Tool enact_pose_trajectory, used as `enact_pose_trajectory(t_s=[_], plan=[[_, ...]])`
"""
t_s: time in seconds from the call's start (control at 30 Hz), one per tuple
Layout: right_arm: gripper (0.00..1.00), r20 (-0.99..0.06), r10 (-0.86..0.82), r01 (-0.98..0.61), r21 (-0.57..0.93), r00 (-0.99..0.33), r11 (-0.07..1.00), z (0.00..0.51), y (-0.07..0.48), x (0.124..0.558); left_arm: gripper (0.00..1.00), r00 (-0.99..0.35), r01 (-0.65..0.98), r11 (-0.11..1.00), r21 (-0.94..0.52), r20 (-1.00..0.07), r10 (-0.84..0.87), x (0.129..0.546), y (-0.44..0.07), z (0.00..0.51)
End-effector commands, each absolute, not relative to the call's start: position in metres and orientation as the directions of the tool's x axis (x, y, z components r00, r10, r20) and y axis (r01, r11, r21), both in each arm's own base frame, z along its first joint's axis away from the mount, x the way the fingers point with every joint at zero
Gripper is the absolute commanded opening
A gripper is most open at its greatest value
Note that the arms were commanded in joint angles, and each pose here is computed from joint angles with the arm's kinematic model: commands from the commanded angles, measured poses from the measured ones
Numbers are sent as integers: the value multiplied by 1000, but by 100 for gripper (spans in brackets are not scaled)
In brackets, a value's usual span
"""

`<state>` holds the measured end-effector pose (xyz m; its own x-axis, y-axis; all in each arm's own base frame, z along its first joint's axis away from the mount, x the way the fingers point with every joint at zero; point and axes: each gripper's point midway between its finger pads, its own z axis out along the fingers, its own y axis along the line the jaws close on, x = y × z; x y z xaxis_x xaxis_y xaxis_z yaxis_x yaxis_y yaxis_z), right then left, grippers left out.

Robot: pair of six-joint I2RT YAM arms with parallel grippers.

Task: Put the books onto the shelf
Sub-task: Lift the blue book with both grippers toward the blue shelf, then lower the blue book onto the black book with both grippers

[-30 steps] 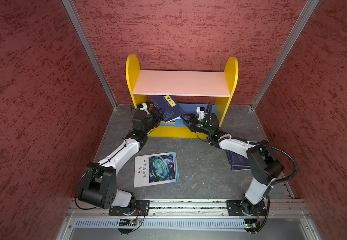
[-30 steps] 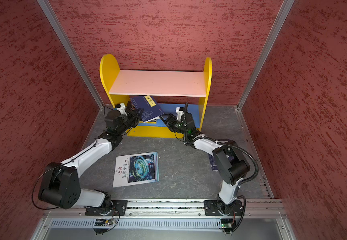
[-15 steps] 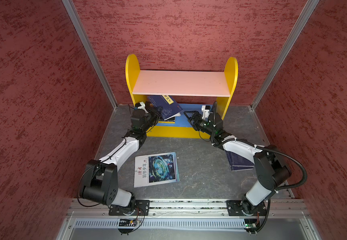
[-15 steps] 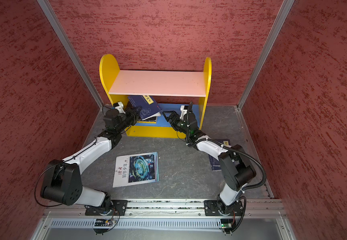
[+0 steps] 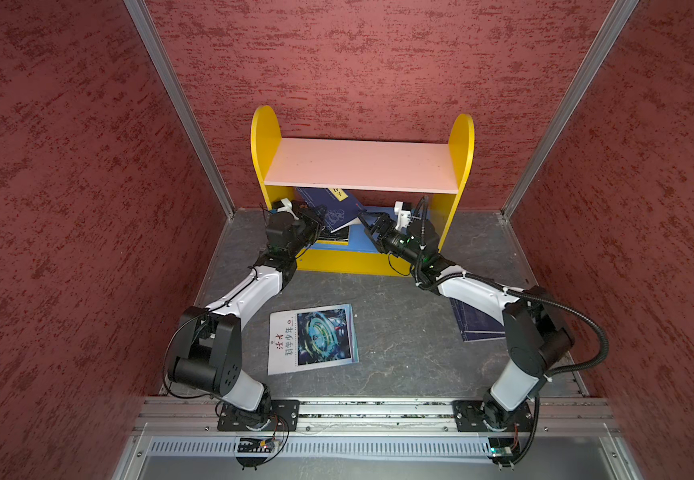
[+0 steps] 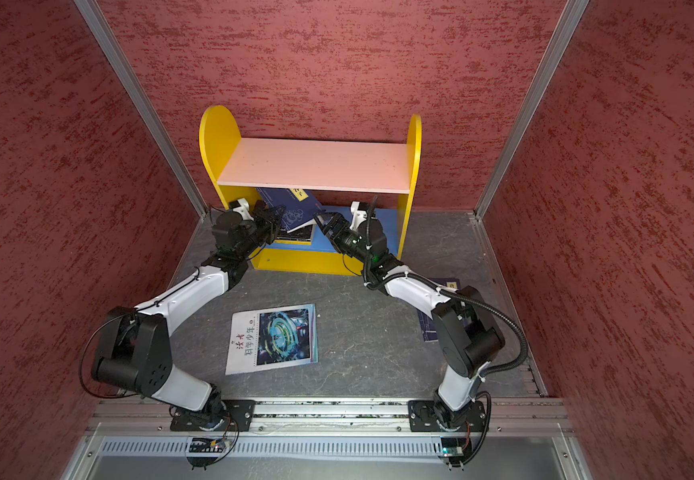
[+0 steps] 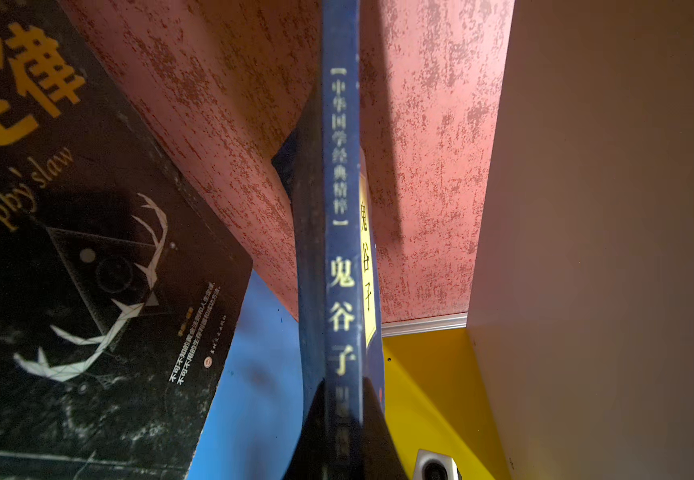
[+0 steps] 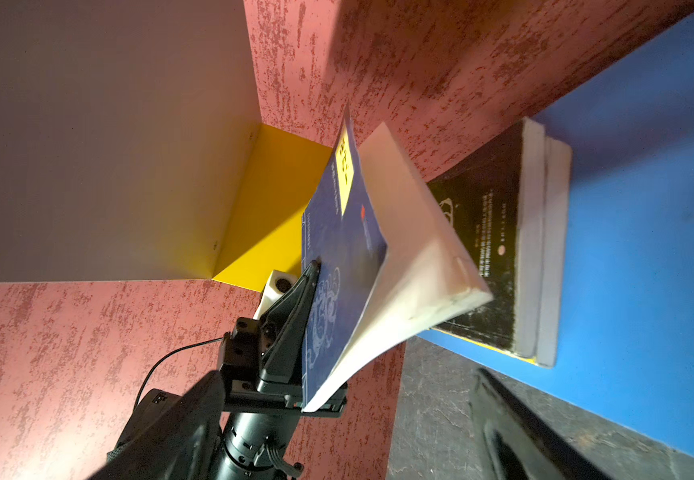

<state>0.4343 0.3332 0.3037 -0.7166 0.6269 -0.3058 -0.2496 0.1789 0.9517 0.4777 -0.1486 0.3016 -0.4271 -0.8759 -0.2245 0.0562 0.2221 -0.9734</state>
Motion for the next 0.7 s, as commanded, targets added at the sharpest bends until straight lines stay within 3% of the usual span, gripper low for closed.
enact_pose_trajectory(t_s=[0.0, 0.33, 0.67], plan=[[91, -296, 601, -274, 953, -742, 131, 315, 348, 440, 3, -360, 149, 175, -973, -218, -907, 487, -142, 339], [78, -260, 561, -264, 962, -786, 77, 311, 376, 461, 3, -384, 122, 142, -982, -179, -906, 484, -156, 332], [38, -221, 578, -232, 971, -785, 55, 302, 381, 473, 6, -421, 99, 149, -984, -177, -889, 477, -170, 325]])
